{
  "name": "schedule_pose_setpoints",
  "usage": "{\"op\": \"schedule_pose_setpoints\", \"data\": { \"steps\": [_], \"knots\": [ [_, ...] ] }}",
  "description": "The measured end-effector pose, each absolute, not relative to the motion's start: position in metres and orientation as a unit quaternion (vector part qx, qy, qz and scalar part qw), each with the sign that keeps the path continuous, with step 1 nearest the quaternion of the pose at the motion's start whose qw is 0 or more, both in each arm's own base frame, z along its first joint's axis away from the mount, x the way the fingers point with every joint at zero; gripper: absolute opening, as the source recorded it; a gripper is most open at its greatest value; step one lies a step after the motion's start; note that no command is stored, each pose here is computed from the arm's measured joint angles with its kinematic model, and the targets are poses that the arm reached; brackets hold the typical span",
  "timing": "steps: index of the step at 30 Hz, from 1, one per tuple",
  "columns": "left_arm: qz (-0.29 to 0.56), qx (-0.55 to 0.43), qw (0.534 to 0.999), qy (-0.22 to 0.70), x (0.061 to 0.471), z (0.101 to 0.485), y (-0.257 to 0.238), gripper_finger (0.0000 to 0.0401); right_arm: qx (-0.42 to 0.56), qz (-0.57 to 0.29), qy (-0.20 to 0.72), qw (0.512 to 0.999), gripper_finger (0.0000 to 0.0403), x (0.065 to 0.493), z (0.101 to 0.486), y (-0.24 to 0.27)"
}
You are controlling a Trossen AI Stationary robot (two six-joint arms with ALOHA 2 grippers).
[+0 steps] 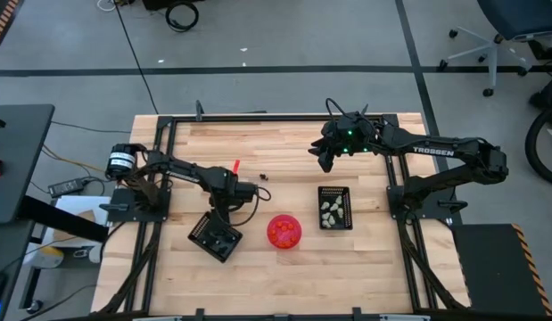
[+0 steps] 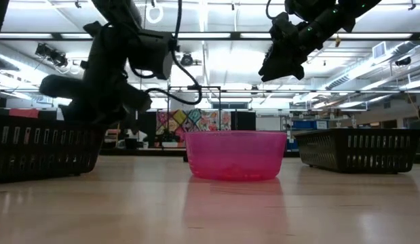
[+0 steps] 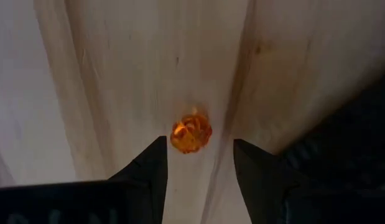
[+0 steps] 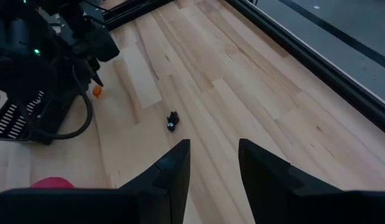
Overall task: Sort Halloween decoration
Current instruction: Put the orange pumpkin toy into the pink bowl
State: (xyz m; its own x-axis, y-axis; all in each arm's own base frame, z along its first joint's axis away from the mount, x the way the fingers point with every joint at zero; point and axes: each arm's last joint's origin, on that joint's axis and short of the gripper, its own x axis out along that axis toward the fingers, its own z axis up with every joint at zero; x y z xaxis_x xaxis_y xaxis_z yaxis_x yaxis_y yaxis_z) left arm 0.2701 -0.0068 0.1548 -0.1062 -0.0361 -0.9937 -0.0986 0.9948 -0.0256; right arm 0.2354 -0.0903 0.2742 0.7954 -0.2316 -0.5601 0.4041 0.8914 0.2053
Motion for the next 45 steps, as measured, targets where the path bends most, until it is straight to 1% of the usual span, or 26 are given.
{"op": "schedule_pose_setpoints", "data": {
  "steps": [6,16,32,38,45],
  "knots": [
    [0.038,-0.047,0.67,0.74,0.262,0.1488,-0.0061,0.0155,0.164,-0.17,0.274,0.932,0.014,0.235,0.2735,-0.09],
    [0.048,-0.061,0.701,0.709,0.2653,0.1479,-0.0062,0.0152,0.163,-0.169,0.278,0.932,0.014,0.2347,0.273,-0.0898],
    [0.034,-0.047,0.696,0.716,0.2637,0.148,-0.0062,0.0061,0.155,-0.167,0.278,0.933,0.014,0.2348,0.2732,-0.0899],
    [0.035,-0.051,0.701,0.711,0.2649,0.1486,-0.0063,0.0043,0.155,-0.167,0.278,0.933,0.014,0.2348,0.2732,-0.0899],
    [0.04,-0.055,0.717,0.694,0.2665,0.1524,-0.0061,0.0027,0.155,-0.168,0.278,0.933,0.014,0.2348,0.2732,-0.09]
  ]
}}
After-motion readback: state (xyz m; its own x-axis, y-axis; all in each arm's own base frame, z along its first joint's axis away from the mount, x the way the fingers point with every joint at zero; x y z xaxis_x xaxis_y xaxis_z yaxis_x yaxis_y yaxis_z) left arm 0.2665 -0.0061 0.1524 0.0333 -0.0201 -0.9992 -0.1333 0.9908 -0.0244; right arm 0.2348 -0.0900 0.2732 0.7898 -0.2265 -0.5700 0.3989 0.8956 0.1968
